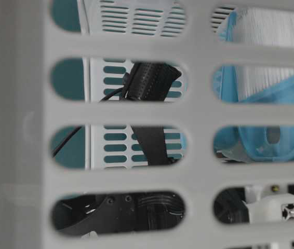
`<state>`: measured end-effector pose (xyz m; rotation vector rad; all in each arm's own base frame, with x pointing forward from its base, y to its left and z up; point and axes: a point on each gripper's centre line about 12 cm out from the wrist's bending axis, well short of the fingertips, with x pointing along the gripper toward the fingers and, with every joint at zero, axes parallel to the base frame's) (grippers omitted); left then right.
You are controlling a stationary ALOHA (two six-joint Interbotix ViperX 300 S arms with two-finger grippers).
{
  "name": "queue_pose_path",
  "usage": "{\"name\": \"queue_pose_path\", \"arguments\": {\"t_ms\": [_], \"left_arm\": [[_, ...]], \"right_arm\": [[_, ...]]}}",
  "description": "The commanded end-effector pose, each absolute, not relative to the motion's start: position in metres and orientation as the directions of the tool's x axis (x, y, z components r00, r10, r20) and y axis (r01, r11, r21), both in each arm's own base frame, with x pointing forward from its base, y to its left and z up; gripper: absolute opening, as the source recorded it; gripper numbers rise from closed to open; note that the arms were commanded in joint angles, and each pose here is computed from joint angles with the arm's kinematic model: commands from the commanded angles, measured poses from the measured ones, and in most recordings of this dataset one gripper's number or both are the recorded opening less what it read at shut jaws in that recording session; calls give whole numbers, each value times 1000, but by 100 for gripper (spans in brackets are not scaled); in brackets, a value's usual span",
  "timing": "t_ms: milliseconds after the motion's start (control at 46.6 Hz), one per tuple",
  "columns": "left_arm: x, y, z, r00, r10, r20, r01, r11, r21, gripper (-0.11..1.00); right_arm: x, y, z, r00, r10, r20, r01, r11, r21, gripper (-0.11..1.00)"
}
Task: Pick up the hand brush from the shopping basket with the left arm.
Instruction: 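Close the left gripper on the blue hand brush, then lift the hand brush up out of the basket with the left gripper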
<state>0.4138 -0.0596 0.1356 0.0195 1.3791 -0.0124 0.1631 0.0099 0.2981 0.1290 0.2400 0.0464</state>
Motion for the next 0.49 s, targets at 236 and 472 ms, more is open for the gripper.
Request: {"name": "queue_pose_path", "arguments": {"t_ms": [236, 472], "left_arm": [[420, -71, 213, 345, -26, -938, 48, 999, -10, 31], [416, -71, 324, 326, -16, -945, 34, 999, -6, 31]], "right_arm": [[164, 10, 304, 976, 64, -210, -35, 990, 137, 79], [164, 10, 303, 975, 63, -212, -35, 990, 138, 79]]}}
